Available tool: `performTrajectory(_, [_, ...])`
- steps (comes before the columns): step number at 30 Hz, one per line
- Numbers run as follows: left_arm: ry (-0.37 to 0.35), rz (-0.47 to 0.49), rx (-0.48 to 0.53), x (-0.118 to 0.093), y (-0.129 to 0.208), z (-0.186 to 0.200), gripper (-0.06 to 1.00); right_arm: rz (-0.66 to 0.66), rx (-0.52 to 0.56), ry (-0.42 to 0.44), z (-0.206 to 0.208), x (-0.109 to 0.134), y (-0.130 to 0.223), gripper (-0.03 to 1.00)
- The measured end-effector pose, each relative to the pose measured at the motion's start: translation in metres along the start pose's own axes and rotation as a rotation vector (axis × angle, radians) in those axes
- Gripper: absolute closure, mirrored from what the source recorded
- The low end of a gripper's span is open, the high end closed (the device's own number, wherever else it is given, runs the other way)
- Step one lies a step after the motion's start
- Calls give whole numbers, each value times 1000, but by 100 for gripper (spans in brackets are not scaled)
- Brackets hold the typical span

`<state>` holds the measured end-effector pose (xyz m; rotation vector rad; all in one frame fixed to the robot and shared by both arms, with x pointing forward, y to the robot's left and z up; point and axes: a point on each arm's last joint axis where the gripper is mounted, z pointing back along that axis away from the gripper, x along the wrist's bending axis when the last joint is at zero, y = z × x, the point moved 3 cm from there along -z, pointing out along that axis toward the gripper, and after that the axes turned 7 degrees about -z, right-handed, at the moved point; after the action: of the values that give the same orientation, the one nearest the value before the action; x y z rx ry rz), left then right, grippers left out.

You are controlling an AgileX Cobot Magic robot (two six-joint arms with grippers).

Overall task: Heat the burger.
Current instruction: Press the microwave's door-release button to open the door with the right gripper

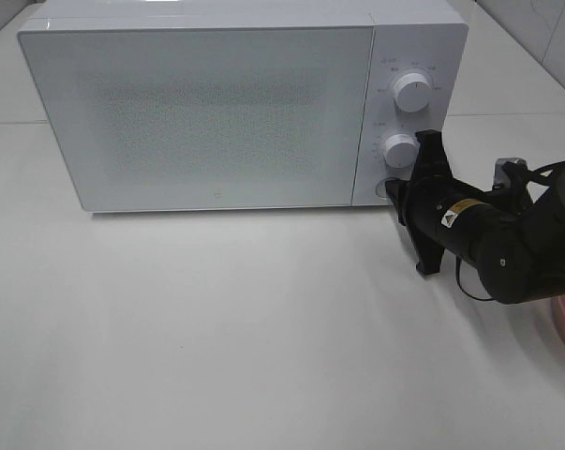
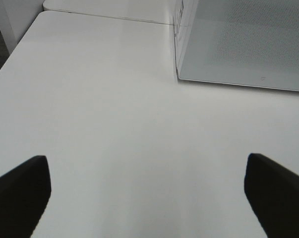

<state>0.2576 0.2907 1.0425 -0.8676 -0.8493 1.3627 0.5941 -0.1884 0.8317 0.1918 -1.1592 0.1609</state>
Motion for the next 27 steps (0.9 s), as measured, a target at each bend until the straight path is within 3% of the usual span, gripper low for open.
performTrajectory(27, [0,0,0,0,0,0,-3,-9,-63,15,-11,3,-1,97])
